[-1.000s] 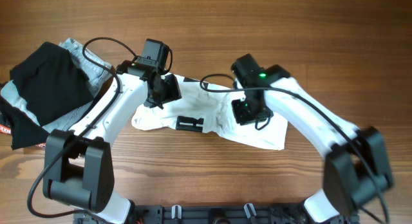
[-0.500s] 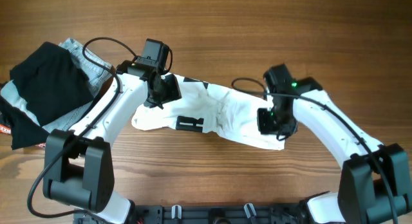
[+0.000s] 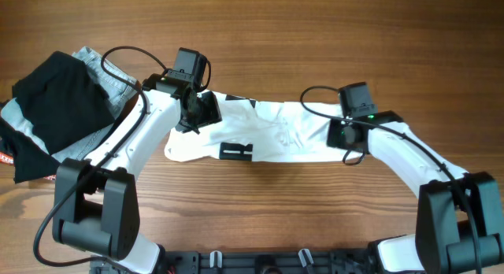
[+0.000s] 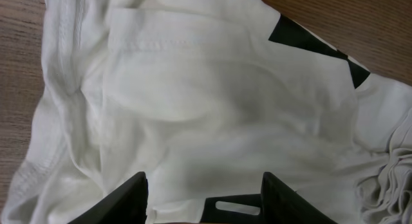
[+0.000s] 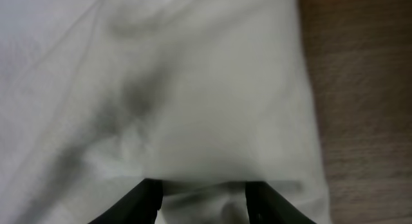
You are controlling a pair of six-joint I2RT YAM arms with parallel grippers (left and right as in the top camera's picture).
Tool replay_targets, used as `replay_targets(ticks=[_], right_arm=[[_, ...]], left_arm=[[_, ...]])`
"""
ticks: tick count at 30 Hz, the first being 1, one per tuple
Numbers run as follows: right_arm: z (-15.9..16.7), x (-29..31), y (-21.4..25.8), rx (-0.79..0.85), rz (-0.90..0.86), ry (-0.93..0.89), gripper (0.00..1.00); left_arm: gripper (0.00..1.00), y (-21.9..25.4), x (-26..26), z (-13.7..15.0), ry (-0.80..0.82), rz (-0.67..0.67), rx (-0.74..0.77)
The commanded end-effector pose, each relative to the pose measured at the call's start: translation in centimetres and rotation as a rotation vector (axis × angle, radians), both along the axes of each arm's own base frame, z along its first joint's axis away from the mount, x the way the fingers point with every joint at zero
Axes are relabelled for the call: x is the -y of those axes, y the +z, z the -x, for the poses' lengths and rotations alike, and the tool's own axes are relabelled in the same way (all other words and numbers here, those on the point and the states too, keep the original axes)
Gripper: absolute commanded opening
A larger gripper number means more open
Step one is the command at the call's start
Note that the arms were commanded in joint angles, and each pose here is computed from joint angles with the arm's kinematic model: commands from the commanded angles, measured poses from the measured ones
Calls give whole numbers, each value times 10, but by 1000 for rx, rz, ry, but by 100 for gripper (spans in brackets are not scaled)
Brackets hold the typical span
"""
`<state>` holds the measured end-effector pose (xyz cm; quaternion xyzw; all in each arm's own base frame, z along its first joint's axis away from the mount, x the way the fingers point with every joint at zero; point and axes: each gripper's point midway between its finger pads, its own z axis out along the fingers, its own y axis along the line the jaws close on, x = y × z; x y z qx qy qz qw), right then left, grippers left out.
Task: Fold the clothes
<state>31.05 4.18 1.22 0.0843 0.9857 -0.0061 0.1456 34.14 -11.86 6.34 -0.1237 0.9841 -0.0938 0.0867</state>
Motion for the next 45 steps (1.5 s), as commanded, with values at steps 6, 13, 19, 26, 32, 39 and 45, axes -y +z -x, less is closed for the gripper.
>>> replay_targets(ticks=[6,13,19,26,32,39,45], right_arm=[[14,5,-7,-76,46,171,48],[21,7,11,-89,48,171,48],[12,1,38,0,12,162,50],[14,-1,39,-2,-7,144,50],[14,-1,39,-2,-6,144,51],[14,-1,39,-2,-6,145,51],[14,-1,38,-5,-5,145,51]], left_arm=[[63,7,-1,-6,1,1,33],[89,6,-29,-14,64,-29,39],[92,-6,-69,-20,27,-66,22],[92,-50,-77,-17,-82,-30,-71],[87,-73,-50,-9,-155,120,-130],[43,-75,-32,7,-203,185,-185],[4,-76,-43,7,-187,136,-193]])
